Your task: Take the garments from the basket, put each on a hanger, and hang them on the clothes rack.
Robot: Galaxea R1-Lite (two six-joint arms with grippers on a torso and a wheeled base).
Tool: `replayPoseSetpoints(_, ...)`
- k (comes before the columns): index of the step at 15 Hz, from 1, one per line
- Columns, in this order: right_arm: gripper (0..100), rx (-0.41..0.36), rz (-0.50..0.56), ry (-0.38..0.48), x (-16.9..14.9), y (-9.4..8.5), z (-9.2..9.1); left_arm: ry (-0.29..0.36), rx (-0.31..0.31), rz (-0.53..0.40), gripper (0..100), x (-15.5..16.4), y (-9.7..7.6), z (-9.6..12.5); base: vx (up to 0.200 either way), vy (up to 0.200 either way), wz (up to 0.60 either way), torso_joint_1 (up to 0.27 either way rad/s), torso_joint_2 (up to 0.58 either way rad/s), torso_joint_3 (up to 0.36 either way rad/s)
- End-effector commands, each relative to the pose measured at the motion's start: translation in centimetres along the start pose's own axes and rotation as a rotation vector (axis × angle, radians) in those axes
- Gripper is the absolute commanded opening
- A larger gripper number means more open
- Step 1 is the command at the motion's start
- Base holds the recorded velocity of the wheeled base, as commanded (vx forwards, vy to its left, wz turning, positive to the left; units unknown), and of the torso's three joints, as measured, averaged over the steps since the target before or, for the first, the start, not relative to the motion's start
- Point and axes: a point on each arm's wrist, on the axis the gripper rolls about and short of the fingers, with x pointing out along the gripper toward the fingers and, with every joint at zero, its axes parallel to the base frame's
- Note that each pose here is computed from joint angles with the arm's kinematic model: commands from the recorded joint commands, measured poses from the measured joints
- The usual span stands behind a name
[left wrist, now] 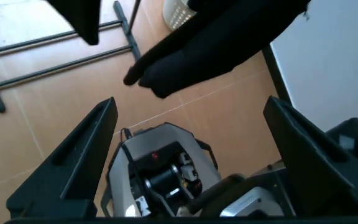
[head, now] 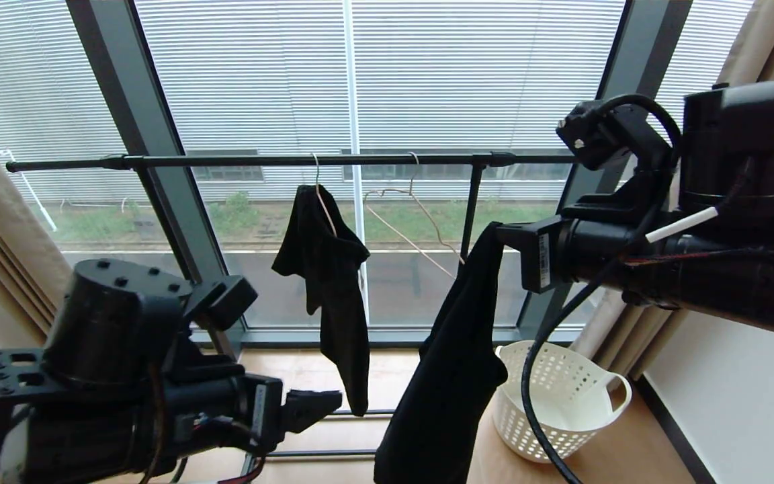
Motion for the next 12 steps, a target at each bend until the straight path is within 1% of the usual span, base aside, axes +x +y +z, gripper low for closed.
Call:
replayPoseSetpoints(1,0,0.028,0.005,0.039,2.1,1.3,0.0,0.005,0.013,-0.014,100,3.8,-1.3,1.4,0.0,0.0,0.0,0.0,0.0,0.0)
replayPoseSetpoints(2,0,0.034,-0.002,0.053,2.7,1.6,-0.4,-0.029,0.01,-0.027,100,4.5,-2.1,2.0,0.0,0.0,0.0,0.0,0.0,0.0)
replayPoseSetpoints(4,0,0.036,-0.012,0.063,3.3,2.1,-0.7,-0.062,0.022,-0.01,100,6.2,-3.8,2.6,0.0,0.0,0.0,0.0,0.0,0.0)
replayPoseSetpoints(6,0,0.04,0.003,0.07,3.3,2.8,-0.9,-0.072,0.019,0.031,100,8.0,-5.2,2.6,0.0,0.0,0.0,0.0,0.0,0.0)
replayPoseSetpoints(9,0,0.037,0.0,0.074,3.3,2.9,-1.0,-0.056,0.025,0.015,100,8.7,-6.1,2.1,0.0,0.0,0.0,0.0,0.0,0.0)
replayPoseSetpoints(10,0,0.036,0.001,0.078,3.3,2.9,-1.2,-0.067,0.028,0.008,100,9.1,-6.5,2.2,0.0,0.0,0.0,0.0,0.0,0.0)
replayPoseSetpoints(11,0,0.033,0.008,0.079,3.3,3.2,-1.2,-0.073,0.027,0.012,100,9.2,-6.5,2.2,0.0,0.0,0.0,0.0,0.0,0.0)
replayPoseSetpoints(12,0,0.031,0.011,0.079,3.2,3.3,-1.2,-0.094,0.026,0.051,100,9.8,-6.5,2.4,0.0,0.0,0.0,0.0,0.0,0.0)
